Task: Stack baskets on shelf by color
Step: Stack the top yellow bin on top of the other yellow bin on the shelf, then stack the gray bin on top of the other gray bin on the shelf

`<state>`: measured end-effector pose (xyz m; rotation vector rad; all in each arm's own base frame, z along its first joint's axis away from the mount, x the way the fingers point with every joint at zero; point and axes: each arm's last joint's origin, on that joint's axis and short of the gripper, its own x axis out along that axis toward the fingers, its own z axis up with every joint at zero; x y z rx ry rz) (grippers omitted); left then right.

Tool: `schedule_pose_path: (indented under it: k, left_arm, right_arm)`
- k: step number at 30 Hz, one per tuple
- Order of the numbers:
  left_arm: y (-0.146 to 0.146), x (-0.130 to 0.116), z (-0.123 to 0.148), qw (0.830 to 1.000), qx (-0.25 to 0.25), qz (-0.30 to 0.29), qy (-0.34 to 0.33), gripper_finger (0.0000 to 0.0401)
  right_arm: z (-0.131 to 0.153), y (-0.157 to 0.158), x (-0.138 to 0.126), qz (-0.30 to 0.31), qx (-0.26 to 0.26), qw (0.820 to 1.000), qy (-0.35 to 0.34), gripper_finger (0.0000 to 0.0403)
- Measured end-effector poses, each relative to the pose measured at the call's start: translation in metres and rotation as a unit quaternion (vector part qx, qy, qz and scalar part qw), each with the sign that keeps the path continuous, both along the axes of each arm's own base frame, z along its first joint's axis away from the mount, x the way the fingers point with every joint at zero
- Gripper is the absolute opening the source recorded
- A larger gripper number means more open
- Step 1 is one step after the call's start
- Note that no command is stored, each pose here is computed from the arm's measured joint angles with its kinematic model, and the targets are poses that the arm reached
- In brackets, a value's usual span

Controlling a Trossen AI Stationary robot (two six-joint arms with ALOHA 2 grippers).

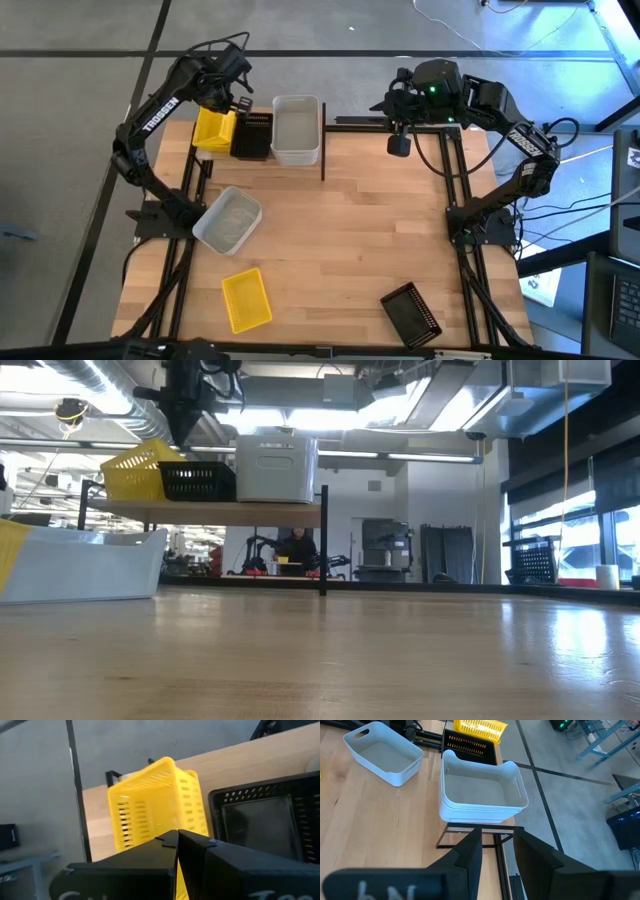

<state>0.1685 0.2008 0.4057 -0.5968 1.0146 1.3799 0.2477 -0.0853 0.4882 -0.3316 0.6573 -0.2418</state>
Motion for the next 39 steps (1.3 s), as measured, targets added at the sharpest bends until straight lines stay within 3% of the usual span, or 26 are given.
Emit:
schedule_pose_path:
  k: [18, 25, 31, 35, 39]
  left_arm:
    - [0.007, 0.006, -0.008, 1.0, -0.015, -0.008, 0.008, 0.0]
    - [0.009, 0.008, -0.027, 0.999, -0.045, -0.004, 0.024, 0.0]
    - [0.006, 0.012, -0.018, 0.999, -0.028, -0.015, 0.012, 0.0]
    - [-0.004, 0.018, 0.003, 0.996, -0.023, -0.078, -0.022, 0.0]
    - [-0.028, 0.023, 0.021, 0.978, -0.046, -0.193, -0.067, 0.0]
  right_arm:
    - [0.0, 0.0, 0.0, 0.0, 0.0, 1.0, 0.0, 0.0113]
    - [0.0, 0.0, 0.0, 0.001, 0.001, 1.0, 0.0, 0.0113]
    - [0.0, 0.0, 0.0, 0.002, -0.001, 1.0, 0.001, 0.0113]
    - [0.0, 0.0, 0.0, 0.007, -0.007, 1.0, 0.003, 0.0113]
    - [0.0, 0.001, 0.0, 0.014, -0.002, 1.0, 0.005, 0.0113]
